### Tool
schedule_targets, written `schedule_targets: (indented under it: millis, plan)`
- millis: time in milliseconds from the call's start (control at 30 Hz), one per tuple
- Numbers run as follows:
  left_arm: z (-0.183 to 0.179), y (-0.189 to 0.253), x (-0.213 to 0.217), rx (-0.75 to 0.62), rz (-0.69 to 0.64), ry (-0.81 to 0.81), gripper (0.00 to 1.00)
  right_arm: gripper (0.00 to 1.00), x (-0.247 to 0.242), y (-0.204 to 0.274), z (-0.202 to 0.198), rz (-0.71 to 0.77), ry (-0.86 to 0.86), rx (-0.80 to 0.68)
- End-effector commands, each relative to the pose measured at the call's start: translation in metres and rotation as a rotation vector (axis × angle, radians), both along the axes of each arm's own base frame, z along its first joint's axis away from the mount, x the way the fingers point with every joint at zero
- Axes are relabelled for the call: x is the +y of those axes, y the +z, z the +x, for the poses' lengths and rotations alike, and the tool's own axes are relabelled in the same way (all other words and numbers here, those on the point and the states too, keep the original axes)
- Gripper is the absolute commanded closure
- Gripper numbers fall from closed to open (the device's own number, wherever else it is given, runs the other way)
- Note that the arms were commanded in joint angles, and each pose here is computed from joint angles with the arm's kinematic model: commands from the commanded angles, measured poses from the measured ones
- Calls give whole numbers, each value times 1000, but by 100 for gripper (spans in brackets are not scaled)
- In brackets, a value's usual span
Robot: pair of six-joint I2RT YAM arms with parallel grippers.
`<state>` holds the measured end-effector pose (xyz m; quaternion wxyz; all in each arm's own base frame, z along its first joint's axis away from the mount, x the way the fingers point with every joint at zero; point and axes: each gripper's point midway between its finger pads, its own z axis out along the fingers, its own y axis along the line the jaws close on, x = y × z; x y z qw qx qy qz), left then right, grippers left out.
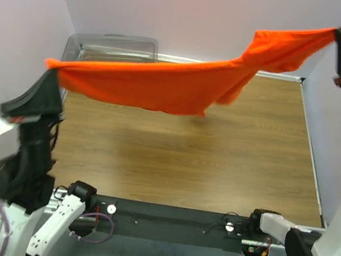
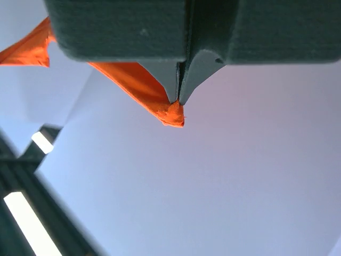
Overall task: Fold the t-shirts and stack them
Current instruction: Flatten the tshirt out
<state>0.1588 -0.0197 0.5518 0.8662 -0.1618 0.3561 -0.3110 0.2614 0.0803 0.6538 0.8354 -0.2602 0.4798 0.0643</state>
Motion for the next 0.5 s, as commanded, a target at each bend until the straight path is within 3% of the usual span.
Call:
schedule_targets:
  millis: [0,200,333,467]
  plan:
    - [-48,26,11,-121,-21,-6,100,99,10,32,-73,52,75,-19]
    - [-108,64,25,-250,-31,-2,100,99,4,79,-165,72,38,-234]
    - [-120,81,25,-271,-12,-2,100,99,-10,91,-182,91,-58,-305]
    - [-99,75,20,-220,18,13,100,99,-23,81,-157,96,-134,-263]
